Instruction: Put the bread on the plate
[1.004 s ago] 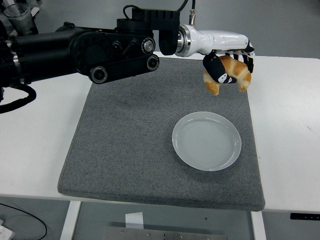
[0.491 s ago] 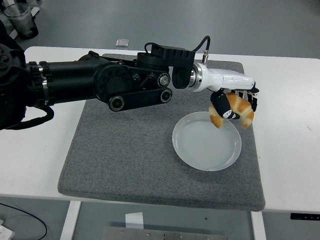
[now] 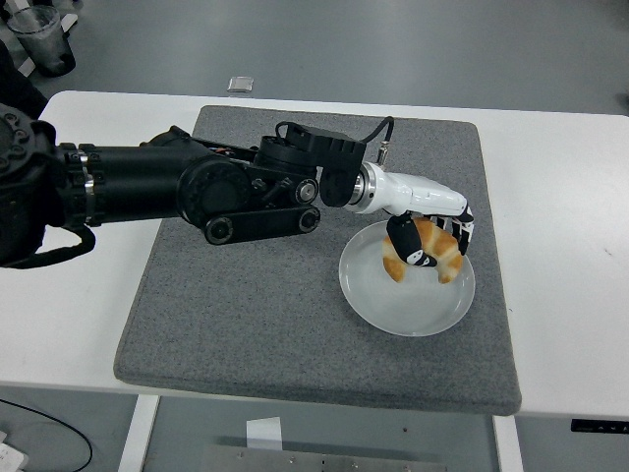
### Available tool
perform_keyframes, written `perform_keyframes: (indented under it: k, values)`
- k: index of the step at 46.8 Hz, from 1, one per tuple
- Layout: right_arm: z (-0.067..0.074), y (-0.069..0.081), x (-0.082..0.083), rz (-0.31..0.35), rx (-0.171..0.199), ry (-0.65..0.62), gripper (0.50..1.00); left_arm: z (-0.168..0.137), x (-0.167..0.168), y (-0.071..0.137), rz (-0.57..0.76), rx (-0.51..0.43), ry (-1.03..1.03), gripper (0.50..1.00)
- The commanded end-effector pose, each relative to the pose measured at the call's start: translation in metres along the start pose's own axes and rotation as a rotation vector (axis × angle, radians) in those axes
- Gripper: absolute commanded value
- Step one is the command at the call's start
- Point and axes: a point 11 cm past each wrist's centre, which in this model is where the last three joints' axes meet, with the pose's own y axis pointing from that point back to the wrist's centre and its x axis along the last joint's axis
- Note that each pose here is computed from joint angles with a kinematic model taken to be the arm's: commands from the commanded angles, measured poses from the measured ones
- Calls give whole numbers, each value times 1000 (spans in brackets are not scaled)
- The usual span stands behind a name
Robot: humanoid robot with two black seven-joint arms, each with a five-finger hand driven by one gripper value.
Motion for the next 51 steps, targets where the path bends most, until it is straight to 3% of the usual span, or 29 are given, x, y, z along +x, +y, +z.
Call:
perform_keyframes:
  k: [1,51]
  values:
    - [0,0,0,0,0,0,932,-2,-4,0,-5,2,0,500]
    - [0,0,0,0,0,0,932,-16,-31,-4,-40,31,-19,500]
